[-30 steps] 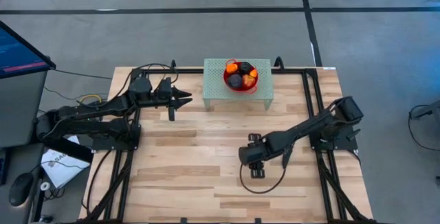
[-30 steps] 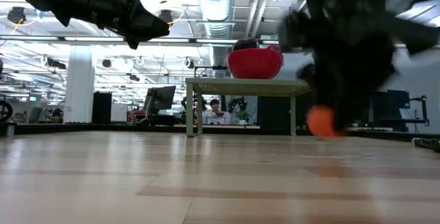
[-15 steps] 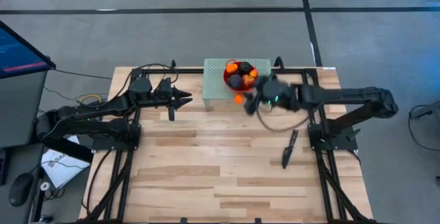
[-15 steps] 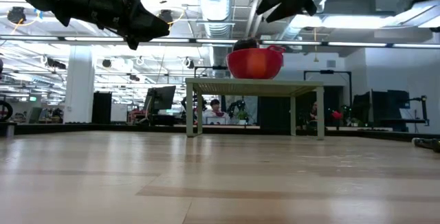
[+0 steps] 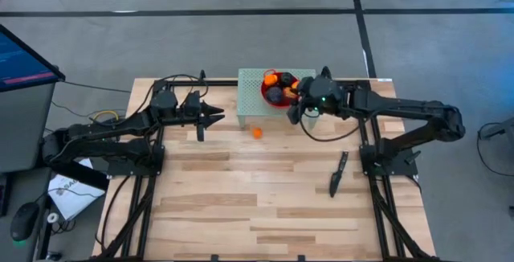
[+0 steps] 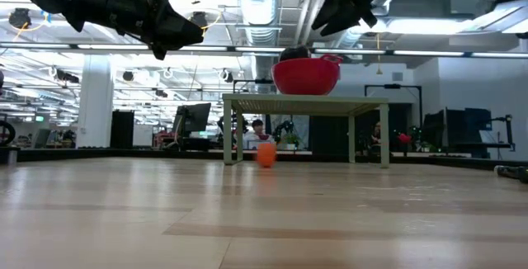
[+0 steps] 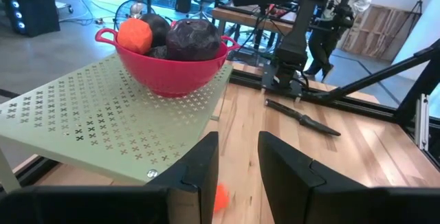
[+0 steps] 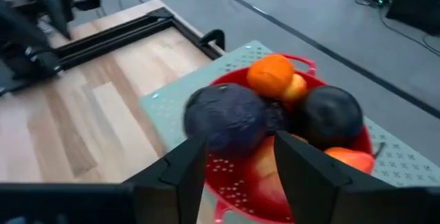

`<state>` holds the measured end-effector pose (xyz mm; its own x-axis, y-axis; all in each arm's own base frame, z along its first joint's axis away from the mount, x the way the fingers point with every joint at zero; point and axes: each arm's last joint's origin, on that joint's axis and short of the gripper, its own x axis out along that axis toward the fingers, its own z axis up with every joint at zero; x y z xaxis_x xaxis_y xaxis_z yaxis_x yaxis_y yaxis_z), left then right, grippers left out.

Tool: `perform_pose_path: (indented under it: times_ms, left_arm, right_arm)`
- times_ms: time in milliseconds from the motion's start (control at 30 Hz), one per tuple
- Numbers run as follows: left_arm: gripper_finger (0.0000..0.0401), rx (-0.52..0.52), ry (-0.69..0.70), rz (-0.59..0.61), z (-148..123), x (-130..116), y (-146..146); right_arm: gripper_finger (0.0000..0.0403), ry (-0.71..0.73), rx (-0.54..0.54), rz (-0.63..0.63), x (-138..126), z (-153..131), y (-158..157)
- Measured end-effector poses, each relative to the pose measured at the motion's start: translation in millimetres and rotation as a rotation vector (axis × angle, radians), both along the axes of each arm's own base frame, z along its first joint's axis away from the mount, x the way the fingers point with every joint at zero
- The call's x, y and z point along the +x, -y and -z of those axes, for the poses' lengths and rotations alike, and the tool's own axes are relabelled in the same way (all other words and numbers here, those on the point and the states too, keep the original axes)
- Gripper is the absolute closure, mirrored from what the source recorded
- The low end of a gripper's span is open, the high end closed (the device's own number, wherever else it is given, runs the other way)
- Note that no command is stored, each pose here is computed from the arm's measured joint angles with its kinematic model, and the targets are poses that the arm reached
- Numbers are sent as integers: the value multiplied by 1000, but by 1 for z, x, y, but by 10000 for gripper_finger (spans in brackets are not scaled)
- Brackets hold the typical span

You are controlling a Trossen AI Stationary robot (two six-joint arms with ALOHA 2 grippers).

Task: Pick & Place Fruit
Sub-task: Put the orange into the red strainer bowl on the shelf

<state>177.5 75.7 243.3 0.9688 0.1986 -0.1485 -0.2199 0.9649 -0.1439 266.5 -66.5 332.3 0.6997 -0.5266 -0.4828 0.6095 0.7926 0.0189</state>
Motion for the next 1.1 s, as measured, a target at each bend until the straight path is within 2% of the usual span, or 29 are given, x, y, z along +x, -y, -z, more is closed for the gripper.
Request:
perform_pose_path:
  times_ms: [133,267,433,567,700,833,967,1100]
  left_arm:
    - [304,0,0,0,0,0,0]
    - [304,0,0,0,0,0,0]
    - [304,10,-23,8,2,0,0]
    - [304,8,-62,55,6,-1,2]
    - [304,9,-69,63,7,-1,2]
    - [304,9,-69,63,7,-1,2]
    - [304,9,-69,63,7,-1,2]
    - [304,9,-69,63,7,-1,2]
  right_arm:
    - [245,-8,-6,-63,4,1,-16]
    - [253,-23,14,-209,16,8,-55]
    - [264,-181,39,-386,46,55,-115]
    - [267,-301,67,-394,73,110,-136]
    - [242,-308,80,-396,100,151,-130]
    - [177,-263,92,-380,120,176,-106]
    - [107,-243,121,-296,129,185,-79]
    - [69,-152,198,-122,131,180,-55]
